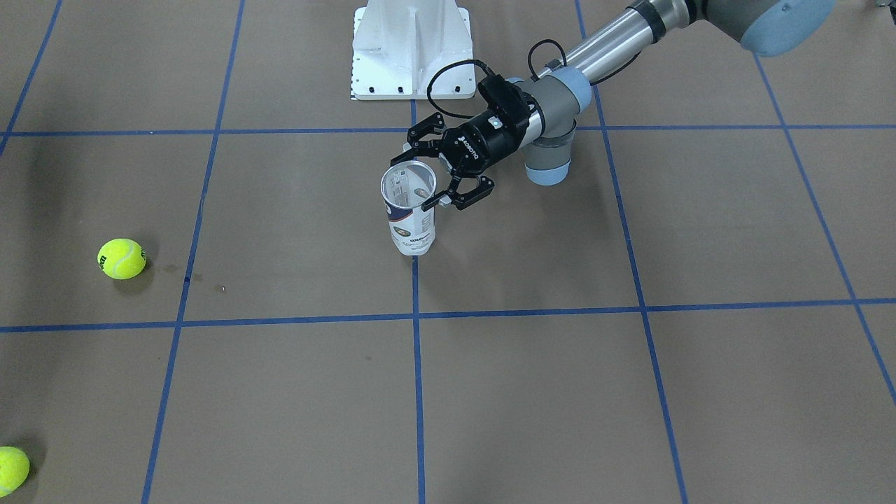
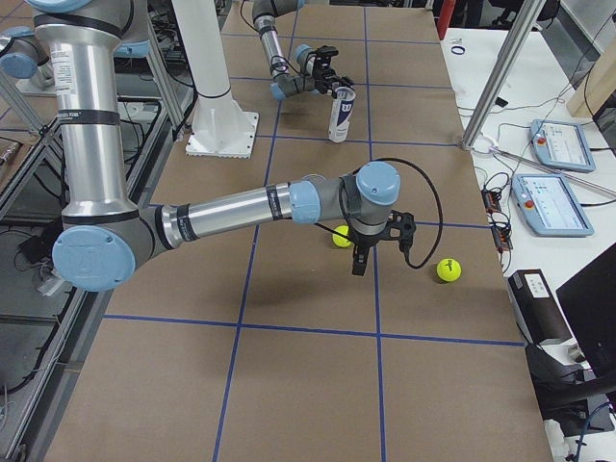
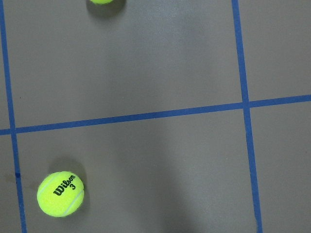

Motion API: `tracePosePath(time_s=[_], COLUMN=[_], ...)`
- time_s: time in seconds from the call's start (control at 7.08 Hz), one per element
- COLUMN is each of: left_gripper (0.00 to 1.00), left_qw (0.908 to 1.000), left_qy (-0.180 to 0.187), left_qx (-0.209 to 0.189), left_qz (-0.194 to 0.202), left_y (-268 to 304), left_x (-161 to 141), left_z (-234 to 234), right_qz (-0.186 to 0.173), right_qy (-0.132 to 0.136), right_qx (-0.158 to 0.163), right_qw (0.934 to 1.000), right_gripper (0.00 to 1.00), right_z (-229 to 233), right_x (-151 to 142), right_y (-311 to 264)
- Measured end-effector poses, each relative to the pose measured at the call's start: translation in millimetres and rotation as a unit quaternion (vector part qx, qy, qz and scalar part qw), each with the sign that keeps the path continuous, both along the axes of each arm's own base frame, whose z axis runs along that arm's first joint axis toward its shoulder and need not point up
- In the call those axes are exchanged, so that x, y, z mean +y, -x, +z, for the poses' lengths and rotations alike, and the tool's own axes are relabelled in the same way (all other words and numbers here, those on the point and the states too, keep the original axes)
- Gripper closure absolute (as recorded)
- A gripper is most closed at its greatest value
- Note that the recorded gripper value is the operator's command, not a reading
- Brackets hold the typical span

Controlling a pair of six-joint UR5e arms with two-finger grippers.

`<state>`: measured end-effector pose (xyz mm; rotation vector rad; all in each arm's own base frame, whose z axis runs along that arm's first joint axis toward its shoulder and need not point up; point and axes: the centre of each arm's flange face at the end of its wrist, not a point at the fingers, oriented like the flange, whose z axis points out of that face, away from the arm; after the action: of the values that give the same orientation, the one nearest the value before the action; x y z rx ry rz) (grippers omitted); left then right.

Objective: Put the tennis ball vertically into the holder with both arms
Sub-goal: 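Hold the upright can open end up with the left gripper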

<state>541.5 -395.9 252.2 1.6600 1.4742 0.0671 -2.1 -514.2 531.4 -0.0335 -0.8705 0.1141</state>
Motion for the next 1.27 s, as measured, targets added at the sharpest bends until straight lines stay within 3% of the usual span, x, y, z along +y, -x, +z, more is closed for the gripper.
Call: tracePosePath(time_s=[0.42, 1.27], left_gripper=[0.28, 0.22], left_qw=[1.0, 0.9992], left_qy=[-0.002, -0.038], left_qx=[0.003, 0.003], left_qz=[0.001, -0.011], left_y=[1, -8], left_x=[2, 23], left_z=[2, 3], right_qz=[-0.005, -0.009], right_qy=[-0.007, -0.012], right_qx=[-0.001, -0.001], right_qw=[1.0, 0.9999], right_gripper=[0.0, 0.0], right_z=[-7, -11], right_x=[-3, -5], right_y=[5, 10])
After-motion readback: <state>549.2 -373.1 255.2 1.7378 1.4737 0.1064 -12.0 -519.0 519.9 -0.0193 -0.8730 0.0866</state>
